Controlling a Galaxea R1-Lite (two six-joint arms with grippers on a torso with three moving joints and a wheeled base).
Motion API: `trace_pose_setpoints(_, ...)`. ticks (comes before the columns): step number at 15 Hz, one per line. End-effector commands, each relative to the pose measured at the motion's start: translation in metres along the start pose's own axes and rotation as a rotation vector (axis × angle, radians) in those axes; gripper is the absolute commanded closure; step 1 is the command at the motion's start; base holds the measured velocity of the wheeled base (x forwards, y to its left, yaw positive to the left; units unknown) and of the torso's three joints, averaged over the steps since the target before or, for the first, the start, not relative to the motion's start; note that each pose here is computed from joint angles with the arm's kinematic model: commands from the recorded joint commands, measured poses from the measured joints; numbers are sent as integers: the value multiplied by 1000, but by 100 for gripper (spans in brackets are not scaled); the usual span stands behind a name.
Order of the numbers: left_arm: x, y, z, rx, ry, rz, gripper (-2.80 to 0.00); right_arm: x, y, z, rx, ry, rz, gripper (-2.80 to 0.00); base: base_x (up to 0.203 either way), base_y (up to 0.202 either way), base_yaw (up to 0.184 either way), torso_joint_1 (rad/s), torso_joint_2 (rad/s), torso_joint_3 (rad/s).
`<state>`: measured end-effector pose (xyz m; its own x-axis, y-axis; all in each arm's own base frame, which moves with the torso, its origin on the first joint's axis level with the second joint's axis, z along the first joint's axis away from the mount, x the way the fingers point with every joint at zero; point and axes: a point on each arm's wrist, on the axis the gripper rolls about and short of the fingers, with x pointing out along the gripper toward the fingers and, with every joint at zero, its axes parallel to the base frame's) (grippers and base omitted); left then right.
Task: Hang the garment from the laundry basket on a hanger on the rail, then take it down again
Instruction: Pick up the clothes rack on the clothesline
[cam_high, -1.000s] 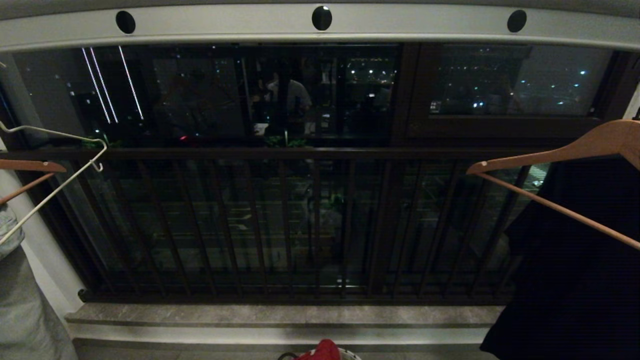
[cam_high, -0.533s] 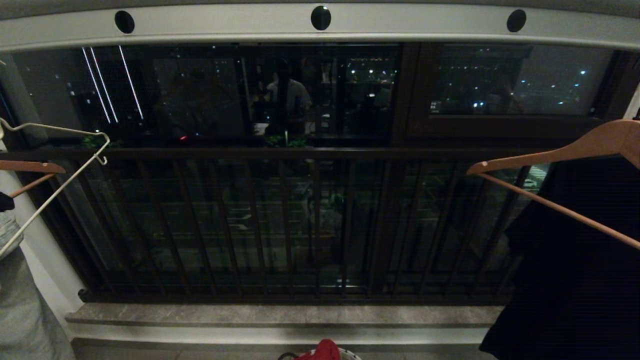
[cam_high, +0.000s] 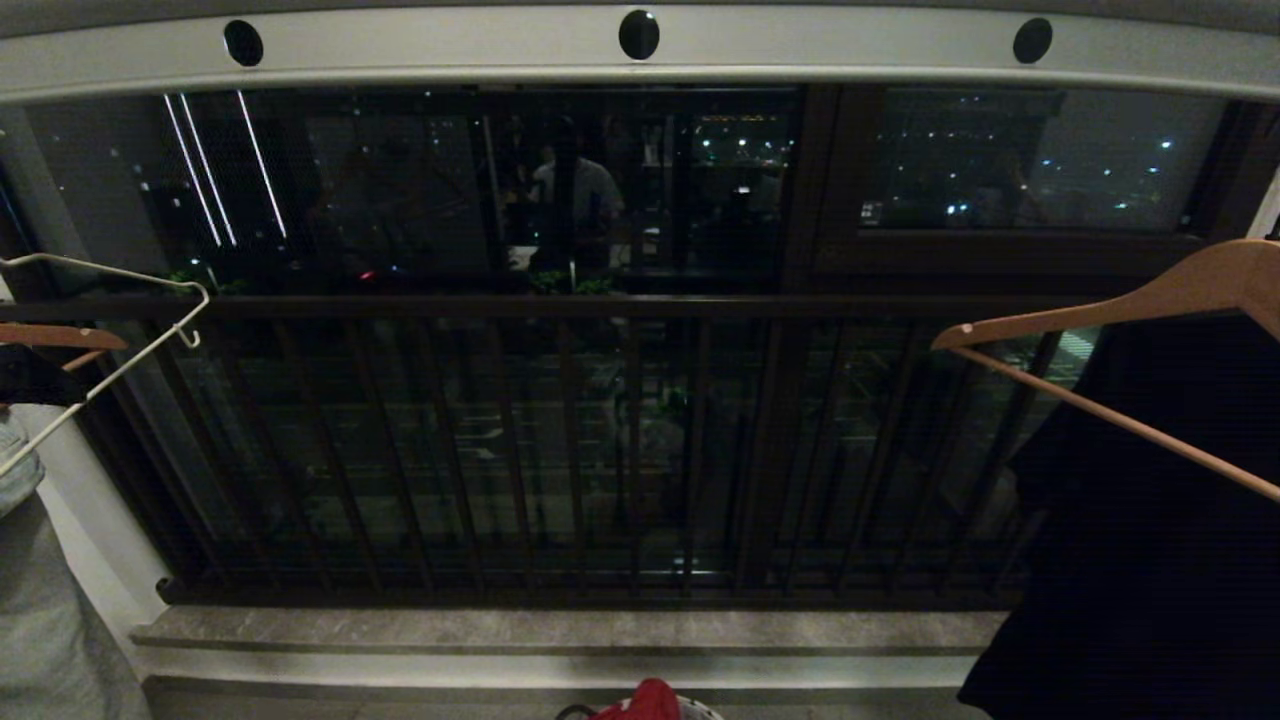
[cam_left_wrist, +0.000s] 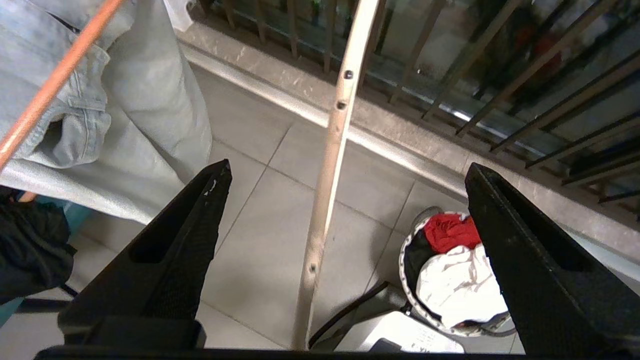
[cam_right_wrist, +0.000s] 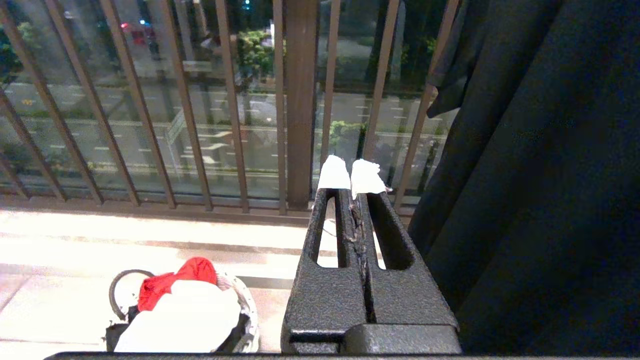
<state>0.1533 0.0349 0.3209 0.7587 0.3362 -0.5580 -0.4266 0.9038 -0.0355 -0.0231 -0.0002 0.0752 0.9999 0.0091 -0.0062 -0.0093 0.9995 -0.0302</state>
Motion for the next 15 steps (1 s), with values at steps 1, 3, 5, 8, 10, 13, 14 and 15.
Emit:
trace_pose_setpoints(1, 12, -2, 2, 4, 28, 7, -280, 0, 0, 0, -1, 2, 0, 0, 0, 0, 0, 0, 0, 0)
trace_pose_setpoints(3, 17, -3, 4, 4, 3, 4, -280, 0, 0, 0, -1, 2, 0, 0, 0, 0, 0, 0, 0, 0)
trace_pose_setpoints(5, 21, -4, 4, 15, -17, 2, -280, 0, 0, 0, 0, 2, 0, 0, 0, 0, 0, 0, 0, 0)
trace_pose_setpoints(8, 22, -4, 4, 17, -23, 3, 0, 0, 0, 0, -2, 2, 0, 0, 0, 0, 0, 0, 0, 0)
trace_pose_setpoints(10, 22, -4, 4, 21, -22, 3, 0, 0, 0, 0, 0, 2, 0, 0, 0, 0, 0, 0, 0, 0)
trace_pose_setpoints(13, 20, -3, -1, 35, -18, 4, 0, 0, 0, 0, 0, 2, 0, 0, 0, 0, 0, 0, 0, 0)
trace_pose_setpoints(14, 15, -1, -4, 37, -22, 3, 0, 0, 0, 0, -2, 2, 0, 0, 0, 0, 0, 0, 0, 0)
trace_pose_setpoints(15, 13, 0, -8, 46, -21, 3, 0, 0, 0, 0, -1, 2, 0, 0, 0, 0, 0, 0, 0, 0)
